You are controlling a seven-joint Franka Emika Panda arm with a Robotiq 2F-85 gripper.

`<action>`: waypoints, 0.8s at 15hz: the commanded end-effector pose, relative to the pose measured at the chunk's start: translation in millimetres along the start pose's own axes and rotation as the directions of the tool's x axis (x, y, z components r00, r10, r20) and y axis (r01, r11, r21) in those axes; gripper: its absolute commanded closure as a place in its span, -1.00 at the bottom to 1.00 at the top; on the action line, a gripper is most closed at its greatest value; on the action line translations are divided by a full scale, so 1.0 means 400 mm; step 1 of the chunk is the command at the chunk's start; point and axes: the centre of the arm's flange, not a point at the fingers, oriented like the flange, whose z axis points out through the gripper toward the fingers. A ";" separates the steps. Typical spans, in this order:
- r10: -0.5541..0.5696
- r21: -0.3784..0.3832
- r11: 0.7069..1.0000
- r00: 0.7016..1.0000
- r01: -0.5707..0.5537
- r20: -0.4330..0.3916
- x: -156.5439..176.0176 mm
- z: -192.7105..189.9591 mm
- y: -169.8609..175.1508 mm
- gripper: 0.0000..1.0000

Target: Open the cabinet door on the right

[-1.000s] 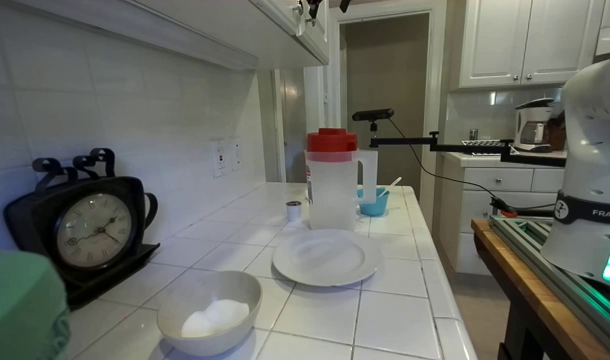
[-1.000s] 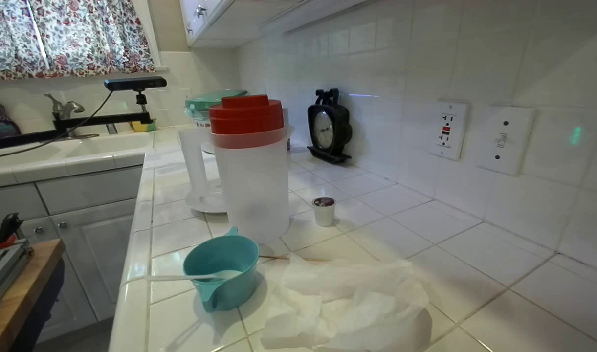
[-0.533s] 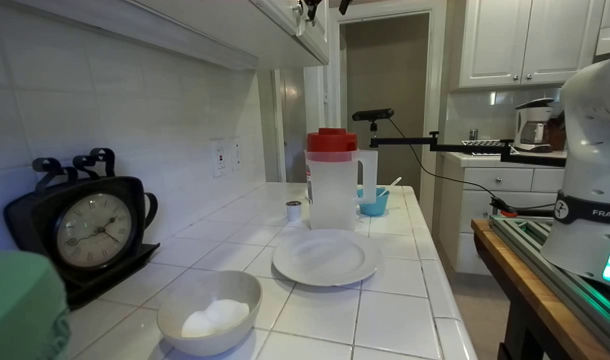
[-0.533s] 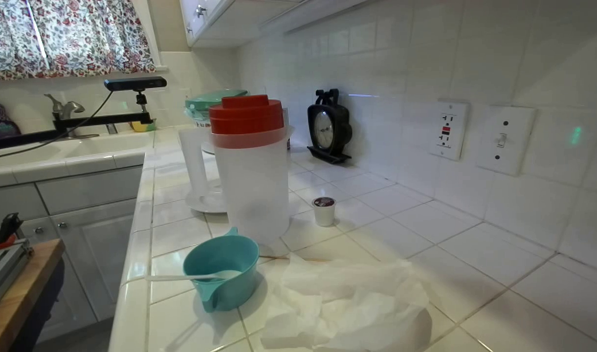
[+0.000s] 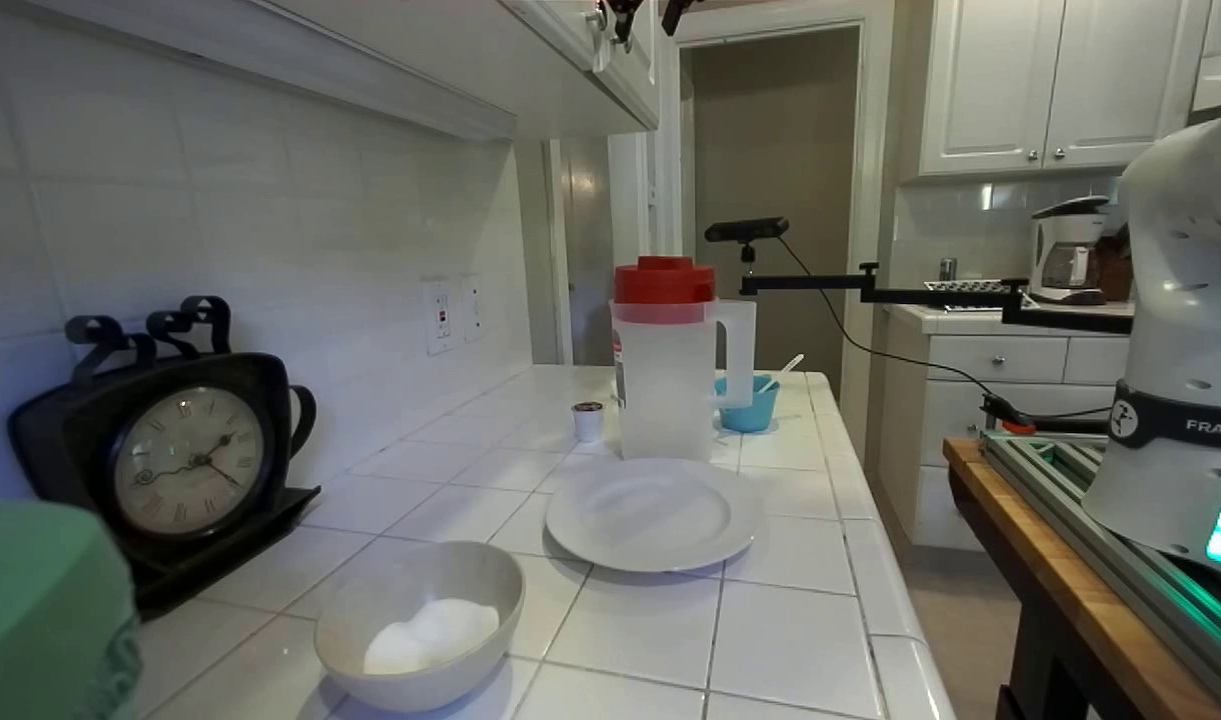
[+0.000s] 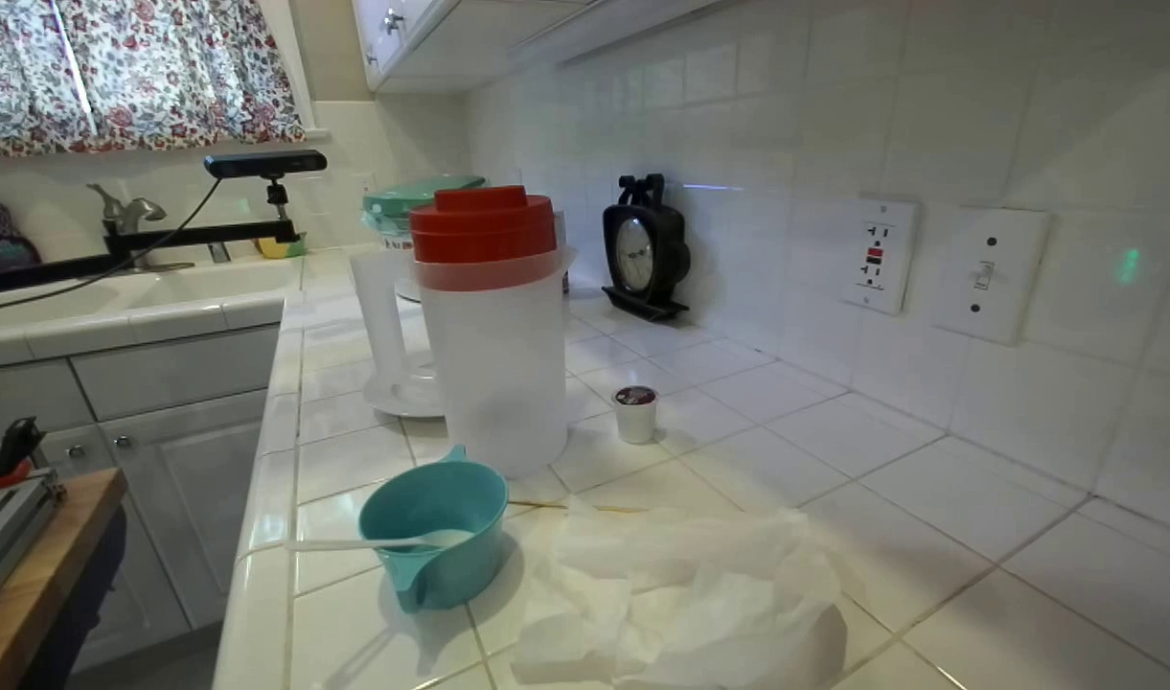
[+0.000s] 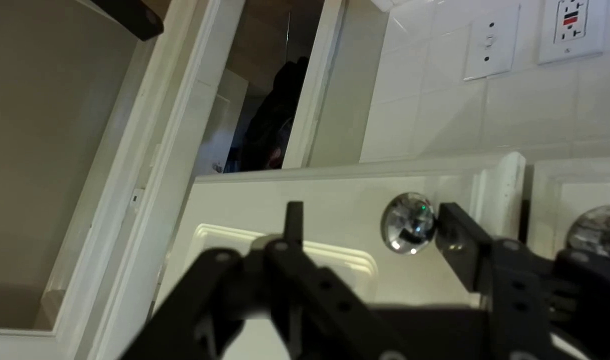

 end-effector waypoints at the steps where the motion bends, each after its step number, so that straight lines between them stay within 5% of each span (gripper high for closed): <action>1: 0.022 -0.024 0.999 1.000 -0.022 -0.022 0.019 0.019 0.008 -0.51; 4: 0.030 -0.021 0.999 0.999 -0.031 -0.018 0.028 0.030 0.013 -0.52; 8: 0.032 -0.014 0.999 0.999 -0.032 -0.019 0.027 0.029 0.005 0.06; 12: 0.034 0.000 0.999 0.999 -0.034 -0.026 0.029 0.009 -0.003 0.18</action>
